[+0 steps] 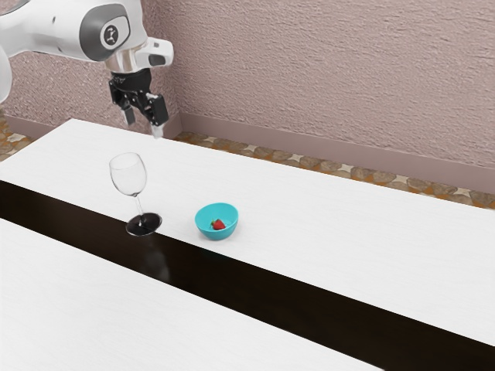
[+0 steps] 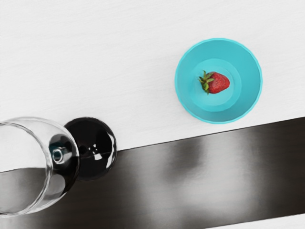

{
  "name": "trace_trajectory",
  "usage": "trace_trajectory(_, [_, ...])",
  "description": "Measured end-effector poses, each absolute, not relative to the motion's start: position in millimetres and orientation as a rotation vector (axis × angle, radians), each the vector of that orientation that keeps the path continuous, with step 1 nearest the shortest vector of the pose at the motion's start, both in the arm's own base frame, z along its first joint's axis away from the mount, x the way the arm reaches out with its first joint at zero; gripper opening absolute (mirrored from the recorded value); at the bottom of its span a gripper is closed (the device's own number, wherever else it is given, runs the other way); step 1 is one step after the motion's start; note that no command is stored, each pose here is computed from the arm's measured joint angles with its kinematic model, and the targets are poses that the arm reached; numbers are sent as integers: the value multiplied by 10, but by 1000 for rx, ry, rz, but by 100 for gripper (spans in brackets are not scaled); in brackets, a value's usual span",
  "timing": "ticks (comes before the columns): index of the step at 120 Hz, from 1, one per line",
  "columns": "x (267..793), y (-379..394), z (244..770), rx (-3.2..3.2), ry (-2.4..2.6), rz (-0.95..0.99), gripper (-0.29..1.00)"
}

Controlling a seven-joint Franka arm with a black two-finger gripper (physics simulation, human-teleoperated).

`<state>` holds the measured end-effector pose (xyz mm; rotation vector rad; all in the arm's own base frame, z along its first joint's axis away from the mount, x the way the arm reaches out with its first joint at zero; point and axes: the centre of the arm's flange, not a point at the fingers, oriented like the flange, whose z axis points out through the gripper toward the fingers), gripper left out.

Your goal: Take strawberry from the bowl

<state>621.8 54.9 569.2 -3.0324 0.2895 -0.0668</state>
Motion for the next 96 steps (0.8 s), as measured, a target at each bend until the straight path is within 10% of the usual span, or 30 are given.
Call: trace_trajectory(96, [6619,85,4231,-2677,1526,56,67])
